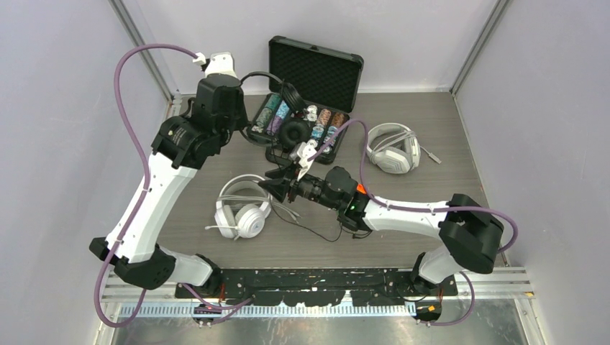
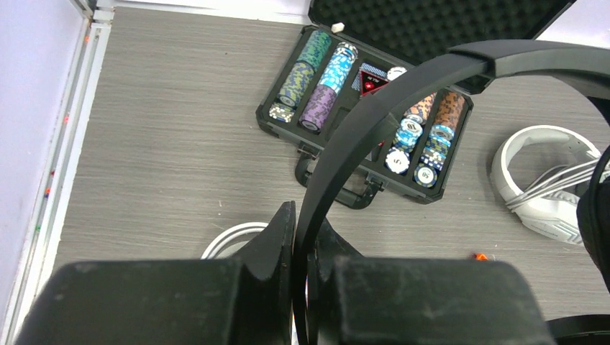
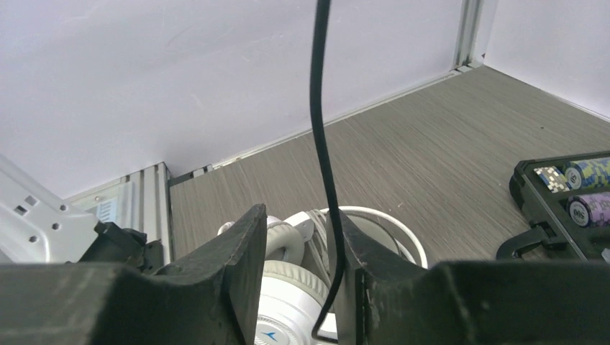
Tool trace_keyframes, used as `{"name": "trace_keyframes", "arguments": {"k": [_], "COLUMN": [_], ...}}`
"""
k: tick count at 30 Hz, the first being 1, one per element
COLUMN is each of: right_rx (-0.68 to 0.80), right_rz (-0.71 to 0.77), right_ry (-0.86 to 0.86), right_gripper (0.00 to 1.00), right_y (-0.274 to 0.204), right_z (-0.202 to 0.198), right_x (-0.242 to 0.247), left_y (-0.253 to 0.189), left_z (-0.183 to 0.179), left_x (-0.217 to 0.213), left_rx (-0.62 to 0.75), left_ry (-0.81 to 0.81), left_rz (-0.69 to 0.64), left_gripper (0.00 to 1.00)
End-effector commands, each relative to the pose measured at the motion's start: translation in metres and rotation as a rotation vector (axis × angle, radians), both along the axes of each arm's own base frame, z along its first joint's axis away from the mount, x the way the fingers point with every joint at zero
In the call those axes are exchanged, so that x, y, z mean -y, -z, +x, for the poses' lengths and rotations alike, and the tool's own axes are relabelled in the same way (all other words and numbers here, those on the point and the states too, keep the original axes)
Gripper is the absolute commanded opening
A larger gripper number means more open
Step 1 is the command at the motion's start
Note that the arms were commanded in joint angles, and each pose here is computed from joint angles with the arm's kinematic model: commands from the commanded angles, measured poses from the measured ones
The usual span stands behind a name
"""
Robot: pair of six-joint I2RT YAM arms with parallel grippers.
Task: Wrap the headphones
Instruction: Wrap the headphones cable around the headphones.
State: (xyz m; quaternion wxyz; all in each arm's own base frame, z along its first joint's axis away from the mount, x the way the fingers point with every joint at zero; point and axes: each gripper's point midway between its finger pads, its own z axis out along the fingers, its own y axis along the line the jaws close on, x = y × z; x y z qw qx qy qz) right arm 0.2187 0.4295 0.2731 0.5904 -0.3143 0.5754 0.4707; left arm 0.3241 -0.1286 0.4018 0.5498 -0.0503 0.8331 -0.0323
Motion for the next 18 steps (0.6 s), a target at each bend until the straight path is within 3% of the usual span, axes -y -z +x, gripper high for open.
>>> {"name": "trace_keyframes", "arguments": {"k": [1, 7, 11, 16, 18], "right_rx": [0.075, 0.118, 0.127, 0.132, 0.128], "right_rz": [0.143, 0.137, 0.14, 0.144, 0.151], "right_ry": [0.082, 0.084, 0.099, 0.12, 0.136], "right_gripper": [0.46, 0.49, 0.46, 0.1, 0.01], "right_y": [-0.022, -0.013, -0.005, -0.002, -0.002], "right_z": [0.009, 0.012, 0.013, 0.015, 0.019], "right_x": [0.01, 0.006, 0.009, 0.016, 0.021], "left_y": [-0.041, -0.041, -0.043, -0.044, -0.046], "left_z": [-0.009, -0.012, -0.015, -0.021, -0.026], "left_x": [0.006, 0.012, 0.012, 0.015, 0.019], "left_rx": [0.101, 0.087, 0.091, 0.075, 0.07], "left_ry": [0.026, 0.058, 0.067, 0.094, 0.137], "left_rz": [-0.152, -0.176, -0.188, -0.191, -0.198], "left_gripper": [0.0, 0.0, 0.0, 0.0, 0.0]}}
